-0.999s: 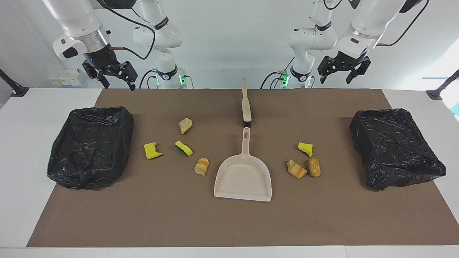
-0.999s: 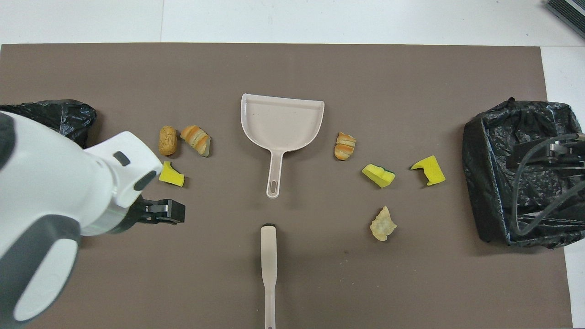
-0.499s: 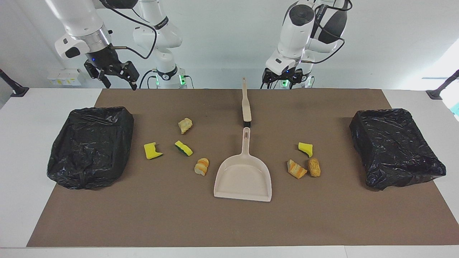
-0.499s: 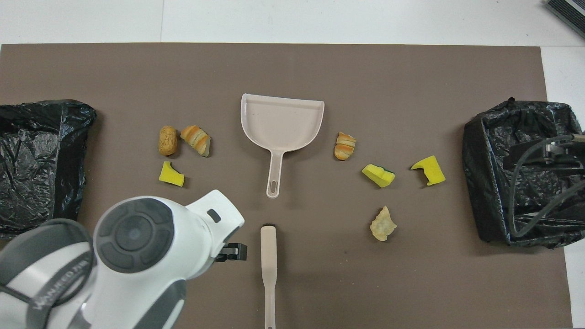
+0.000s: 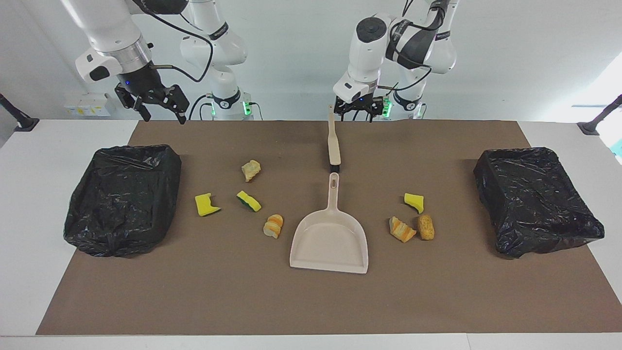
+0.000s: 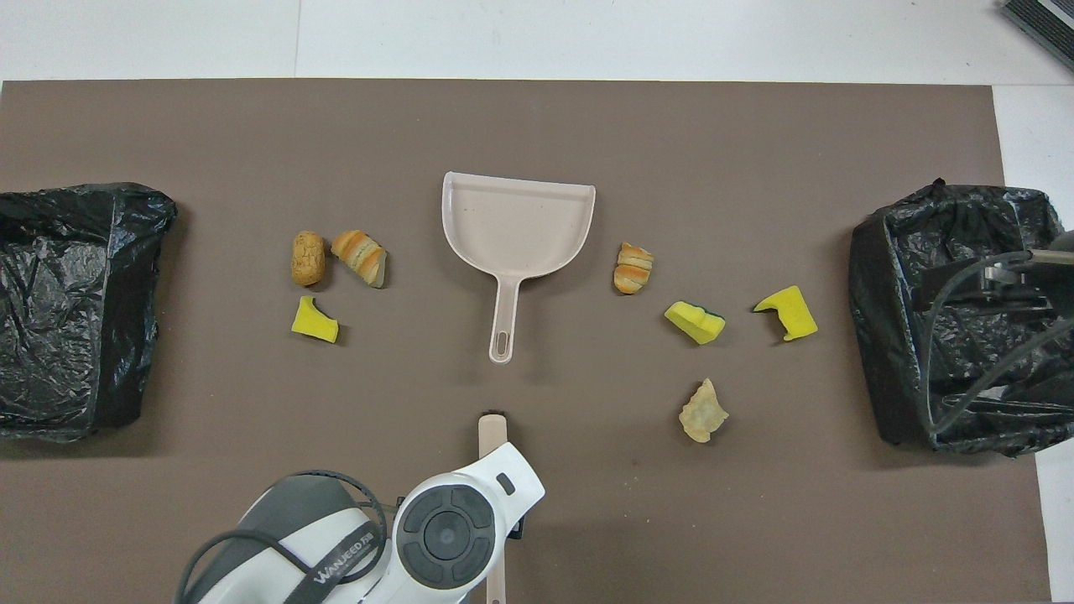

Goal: Sweep and dump trash in bin
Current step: 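Grasp the brush handle with the left gripper while the right gripper reaches the dustpan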

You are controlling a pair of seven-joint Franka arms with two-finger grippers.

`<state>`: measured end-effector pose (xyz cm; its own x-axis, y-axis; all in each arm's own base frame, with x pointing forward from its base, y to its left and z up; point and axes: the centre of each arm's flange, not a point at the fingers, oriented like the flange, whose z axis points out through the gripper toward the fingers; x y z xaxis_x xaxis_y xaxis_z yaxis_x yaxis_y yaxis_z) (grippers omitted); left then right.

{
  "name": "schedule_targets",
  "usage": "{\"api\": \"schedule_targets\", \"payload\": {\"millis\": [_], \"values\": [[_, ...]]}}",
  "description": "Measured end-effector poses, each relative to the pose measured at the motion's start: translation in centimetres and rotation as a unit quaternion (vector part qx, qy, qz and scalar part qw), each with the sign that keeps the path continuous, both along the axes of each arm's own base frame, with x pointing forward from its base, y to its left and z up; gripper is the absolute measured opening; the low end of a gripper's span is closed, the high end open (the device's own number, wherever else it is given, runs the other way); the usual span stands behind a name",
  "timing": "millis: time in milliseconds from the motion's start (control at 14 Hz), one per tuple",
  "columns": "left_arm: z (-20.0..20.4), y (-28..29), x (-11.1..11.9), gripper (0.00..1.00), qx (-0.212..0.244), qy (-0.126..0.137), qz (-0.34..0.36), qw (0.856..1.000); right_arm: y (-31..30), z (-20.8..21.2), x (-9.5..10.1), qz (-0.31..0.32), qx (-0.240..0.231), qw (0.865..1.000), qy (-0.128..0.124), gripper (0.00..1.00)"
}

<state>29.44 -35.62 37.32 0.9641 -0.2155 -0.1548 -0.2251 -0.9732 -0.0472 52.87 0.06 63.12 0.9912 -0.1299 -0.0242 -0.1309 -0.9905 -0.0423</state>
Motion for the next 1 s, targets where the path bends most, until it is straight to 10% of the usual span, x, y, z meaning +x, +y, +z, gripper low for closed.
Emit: {"api": "schedule_targets", "payload": {"millis": [999], "values": [[-3.1, -2.2, -5.2, 0.93, 0.000, 0.034, -0.010, 0.999, 3.2, -3.5, 1.8, 0.051, -0.018, 0.998, 0.034, 1.00]]}}
